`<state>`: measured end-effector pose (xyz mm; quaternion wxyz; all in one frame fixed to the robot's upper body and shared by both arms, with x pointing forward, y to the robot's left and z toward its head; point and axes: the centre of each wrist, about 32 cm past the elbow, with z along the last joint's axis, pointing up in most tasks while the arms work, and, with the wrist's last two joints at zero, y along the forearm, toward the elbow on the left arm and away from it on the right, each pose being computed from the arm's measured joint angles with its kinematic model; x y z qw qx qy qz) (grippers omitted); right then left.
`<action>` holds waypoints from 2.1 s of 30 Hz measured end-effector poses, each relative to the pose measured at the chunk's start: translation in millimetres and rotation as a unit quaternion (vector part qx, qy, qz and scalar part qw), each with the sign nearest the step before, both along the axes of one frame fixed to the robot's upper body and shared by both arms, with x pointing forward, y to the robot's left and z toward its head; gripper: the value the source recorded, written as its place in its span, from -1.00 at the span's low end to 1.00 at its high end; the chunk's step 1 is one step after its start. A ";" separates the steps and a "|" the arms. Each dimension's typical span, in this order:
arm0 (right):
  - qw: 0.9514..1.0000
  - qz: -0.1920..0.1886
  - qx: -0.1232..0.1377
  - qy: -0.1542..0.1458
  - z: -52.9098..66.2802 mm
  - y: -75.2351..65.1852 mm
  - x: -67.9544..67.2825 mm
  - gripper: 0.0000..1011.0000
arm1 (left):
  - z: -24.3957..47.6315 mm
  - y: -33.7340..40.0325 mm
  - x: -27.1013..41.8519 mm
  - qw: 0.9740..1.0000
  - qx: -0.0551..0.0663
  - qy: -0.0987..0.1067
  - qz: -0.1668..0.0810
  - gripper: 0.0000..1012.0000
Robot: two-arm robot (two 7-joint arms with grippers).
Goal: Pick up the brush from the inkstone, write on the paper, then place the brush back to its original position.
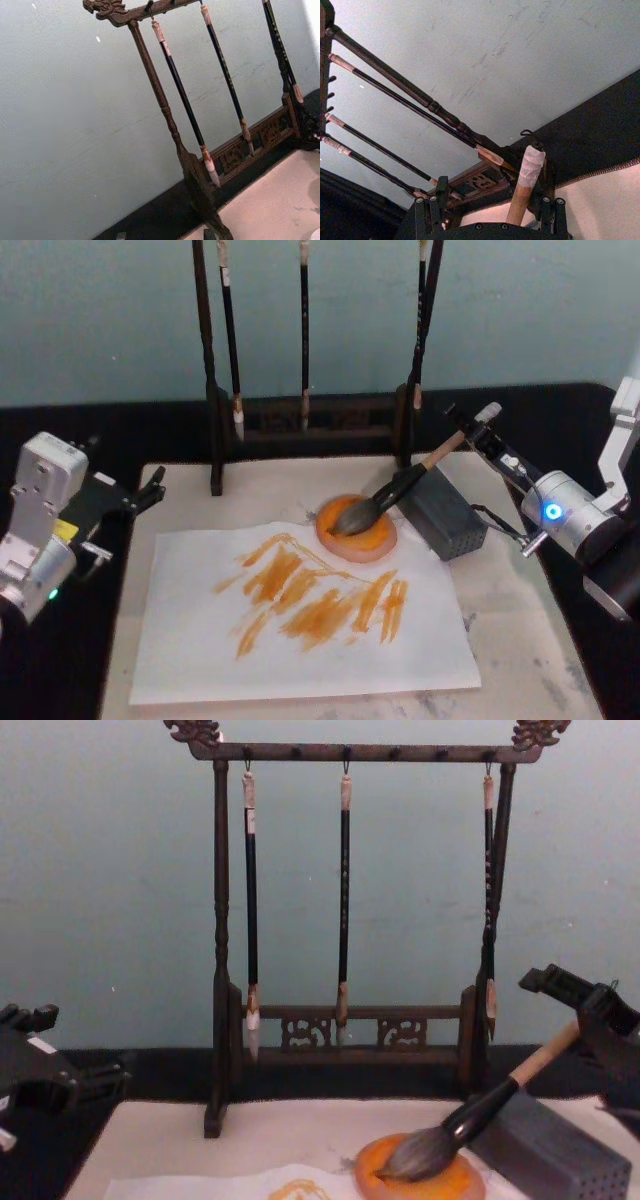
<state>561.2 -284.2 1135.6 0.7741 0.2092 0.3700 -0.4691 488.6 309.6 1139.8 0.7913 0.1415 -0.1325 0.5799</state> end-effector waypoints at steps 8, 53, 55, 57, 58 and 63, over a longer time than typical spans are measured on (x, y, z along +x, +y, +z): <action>1.000 0.001 -0.010 -0.002 -0.9 -4.1 -1.7 0.98 | 0.0 0.0 0.0 1.000 0.000 0.000 0.000 0.98; 0.904 -0.041 -0.376 -0.199 -12.1 35.1 -43.4 0.98 | 0.0 0.0 0.0 1.000 0.000 0.000 0.000 0.98; 0.903 -0.041 -0.379 -0.197 -14.3 35.9 -43.0 0.98 | 0.0 0.0 0.0 1.000 0.000 0.000 0.000 0.98; 0.903 -0.041 -0.381 -0.195 -16.1 36.6 -42.6 0.98 | 0.0 0.0 0.0 1.000 0.000 0.000 0.000 0.98; 0.902 -0.041 -0.382 -0.195 -16.5 36.6 -42.6 0.98 | 0.0 0.0 0.0 1.000 0.000 0.000 0.000 0.98; 0.901 -0.041 -0.386 -0.195 -17.5 36.9 -42.4 0.98 | 0.0 0.0 0.0 1.000 0.000 0.000 0.000 0.98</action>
